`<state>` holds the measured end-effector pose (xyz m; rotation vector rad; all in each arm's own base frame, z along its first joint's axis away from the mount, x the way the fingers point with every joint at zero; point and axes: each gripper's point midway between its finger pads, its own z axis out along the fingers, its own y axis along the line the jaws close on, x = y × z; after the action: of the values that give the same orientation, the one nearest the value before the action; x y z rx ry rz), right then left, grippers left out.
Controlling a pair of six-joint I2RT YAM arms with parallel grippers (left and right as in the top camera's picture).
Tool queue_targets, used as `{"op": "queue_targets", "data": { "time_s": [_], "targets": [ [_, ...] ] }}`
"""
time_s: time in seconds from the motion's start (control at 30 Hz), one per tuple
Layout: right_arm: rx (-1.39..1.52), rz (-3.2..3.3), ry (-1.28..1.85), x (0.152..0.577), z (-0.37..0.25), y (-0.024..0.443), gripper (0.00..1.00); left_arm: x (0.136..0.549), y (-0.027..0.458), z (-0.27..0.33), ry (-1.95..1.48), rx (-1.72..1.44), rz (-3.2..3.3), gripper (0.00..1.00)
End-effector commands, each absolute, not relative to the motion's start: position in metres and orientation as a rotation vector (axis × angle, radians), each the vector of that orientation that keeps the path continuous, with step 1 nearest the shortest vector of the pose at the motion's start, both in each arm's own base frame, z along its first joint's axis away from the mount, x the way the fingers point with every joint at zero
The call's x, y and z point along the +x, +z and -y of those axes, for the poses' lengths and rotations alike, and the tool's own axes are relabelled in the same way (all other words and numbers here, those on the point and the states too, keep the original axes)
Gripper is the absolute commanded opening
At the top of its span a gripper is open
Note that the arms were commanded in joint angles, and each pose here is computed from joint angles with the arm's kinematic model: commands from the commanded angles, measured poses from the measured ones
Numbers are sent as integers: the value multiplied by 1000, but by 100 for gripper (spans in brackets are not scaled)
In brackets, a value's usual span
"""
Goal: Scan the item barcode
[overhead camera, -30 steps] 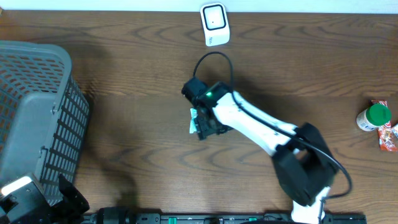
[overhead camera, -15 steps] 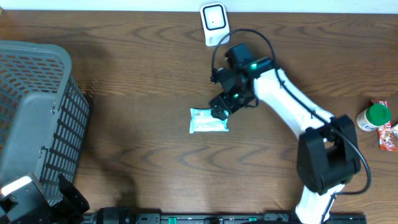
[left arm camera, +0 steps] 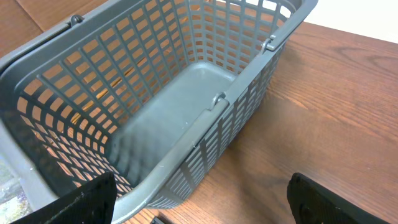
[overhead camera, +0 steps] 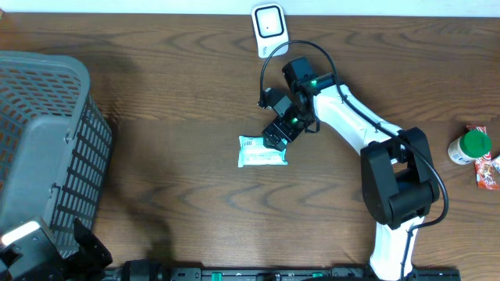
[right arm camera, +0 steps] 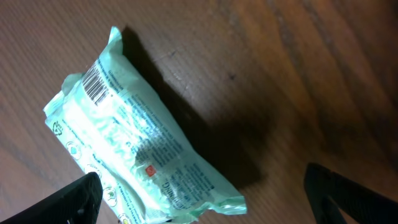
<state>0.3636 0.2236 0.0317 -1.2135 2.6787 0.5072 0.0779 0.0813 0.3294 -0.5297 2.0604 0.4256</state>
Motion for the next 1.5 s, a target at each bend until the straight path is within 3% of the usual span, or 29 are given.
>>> {"op": "queue_targets", "data": {
  "time_s": [0.0,0.1,0.17,0.2,0.37,0.53,0.6,0.63,0.67,0.73,1.0,1.03,1.07,1.2,1.27,1.47],
  "targets": [
    [-1301,-2668,518,352,-234,24,99,76,331,-82,427,-537,-2049,88],
    [-1344,-2710,519,339,-237,6,99,76,331,-82,427,-537,-2049,88],
    [-1374,-2740,515,331,-239,-6,92,76,331,-82,427,-537,-2049,88],
    [-1401,-2783,493,323,-236,-20,73,76,331,-82,427,-537,-2049,88],
    [-1436,-2897,401,310,-218,-44,29,76,331,-82,427,-537,-2049,88],
    [-1402,-2936,368,310,-208,-32,21,76,331,-82,427,-537,-2049,88],
    [-1366,-2916,366,316,-210,-21,22,76,331,-82,427,-537,-2049,88],
    [-1362,-2902,366,318,-211,-16,28,76,331,-82,427,-537,-2049,88],
    [-1359,-2889,364,319,-211,-10,41,76,331,-82,427,-537,-2049,88],
    [-1353,-2873,357,321,-211,-3,99,76,331,-82,427,-537,-2049,88],
    [-1356,-2886,334,316,-205,-17,97,76,331,-82,427,-537,-2049,88],
    [-1355,-2886,334,315,-204,-19,94,76,331,-82,427,-537,-2049,88],
    [-1355,-2885,334,314,-203,-23,83,76,331,-82,427,-537,-2049,88],
    [-1361,-2916,336,301,-197,-34,22,76,331,-82,427,-537,-2049,88],
    [-1363,-2933,336,298,-194,-34,11,76,331,-82,427,-537,-2049,88],
    [-1309,-2945,266,308,-192,-7,2,76,331,-82,427,-537,-2049,88]
  ]
}}
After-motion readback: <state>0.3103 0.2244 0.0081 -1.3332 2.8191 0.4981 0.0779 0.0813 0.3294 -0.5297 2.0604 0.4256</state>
